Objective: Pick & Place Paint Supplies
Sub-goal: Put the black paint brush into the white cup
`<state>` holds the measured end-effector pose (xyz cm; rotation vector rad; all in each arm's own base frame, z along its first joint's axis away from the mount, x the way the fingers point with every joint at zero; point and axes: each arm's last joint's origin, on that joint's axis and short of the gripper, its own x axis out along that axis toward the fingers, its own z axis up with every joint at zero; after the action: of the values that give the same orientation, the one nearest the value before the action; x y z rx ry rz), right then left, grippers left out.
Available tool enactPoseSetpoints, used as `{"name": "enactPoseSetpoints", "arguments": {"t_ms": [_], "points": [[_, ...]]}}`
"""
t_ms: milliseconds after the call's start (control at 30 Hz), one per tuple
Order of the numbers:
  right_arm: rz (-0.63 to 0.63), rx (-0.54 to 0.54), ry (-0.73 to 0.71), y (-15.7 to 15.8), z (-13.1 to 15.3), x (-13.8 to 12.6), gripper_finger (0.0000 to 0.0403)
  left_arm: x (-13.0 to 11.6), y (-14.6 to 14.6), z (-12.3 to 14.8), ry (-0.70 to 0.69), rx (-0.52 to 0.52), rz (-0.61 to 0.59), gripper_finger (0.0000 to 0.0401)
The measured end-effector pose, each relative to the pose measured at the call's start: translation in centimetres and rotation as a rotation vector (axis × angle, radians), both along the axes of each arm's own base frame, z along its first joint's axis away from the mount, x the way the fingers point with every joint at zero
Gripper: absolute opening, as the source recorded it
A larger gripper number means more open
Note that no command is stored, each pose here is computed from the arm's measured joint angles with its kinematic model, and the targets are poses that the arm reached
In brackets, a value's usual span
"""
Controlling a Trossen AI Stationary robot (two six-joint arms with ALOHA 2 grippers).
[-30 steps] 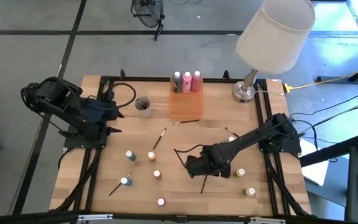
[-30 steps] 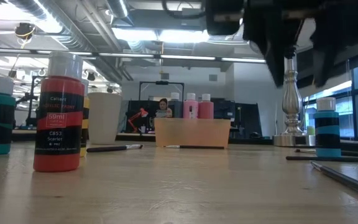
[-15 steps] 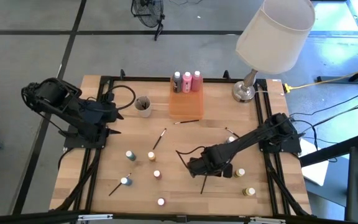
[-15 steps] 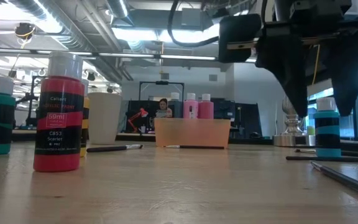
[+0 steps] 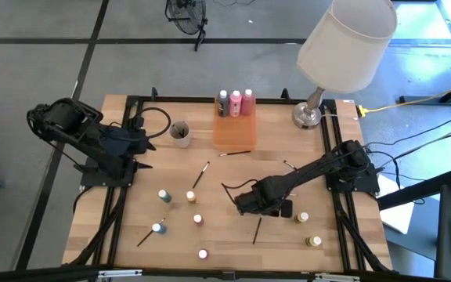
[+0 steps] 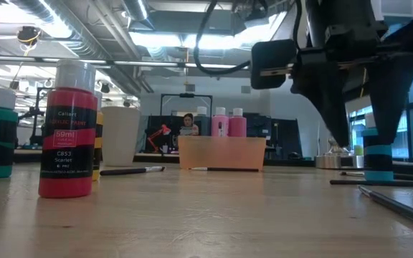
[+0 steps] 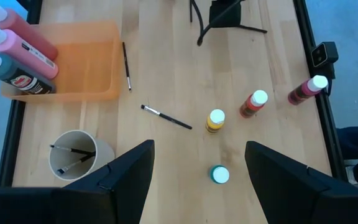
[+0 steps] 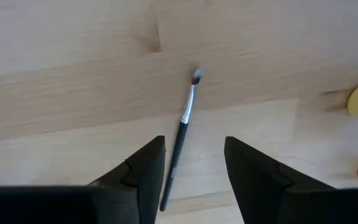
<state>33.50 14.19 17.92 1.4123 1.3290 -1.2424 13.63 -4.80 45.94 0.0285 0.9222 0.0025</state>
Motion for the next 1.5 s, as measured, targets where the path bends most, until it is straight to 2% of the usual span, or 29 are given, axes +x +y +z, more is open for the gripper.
{"name": "enactPoseSetpoints", "arguments": {"t_ms": [200,367,667,900,1167,1400,1500], "points": [[-0.054,-0.007,0.007,0.0,-0.1,0.0,0.0171,0.0,0.0,0.0,0.0,0.006,-0.008,0.0249],[-0.073,-0.057,-0.004,-0.1,-0.1,0.0,0.0171,0.1,0.0,-0.1,0.004,0.012,-0.014,0.0249],[-0.046,-0.067,0.071,-0.3,-0.1,-0.8,0.0171,0.9,-0.4,-2.4,0.1,0.062,-0.036,0.0249],[-0.002,0.004,0.167,-0.3,0.3,-1.7,0.0171,0.7,-0.3,-2.6,0.102,0.069,-0.045,0.0249],[0.01,0.015,0.109,-0.8,4.1,-3.3,0.0171,-0.2,0.1,-2.2,0.073,0.058,-0.044,0.0249],[0.008,-0.113,0.192,-1.3,9.5,-9.1,0.0171,-0.3,0.1,-2.1,0.066,0.065,-0.054,0.0249],[-0.031,-0.198,0.13,-1.6,11.2,-11.3,0.0171,-0.3,0.1,-2.1,0.066,0.066,-0.056,0.0249]]}}
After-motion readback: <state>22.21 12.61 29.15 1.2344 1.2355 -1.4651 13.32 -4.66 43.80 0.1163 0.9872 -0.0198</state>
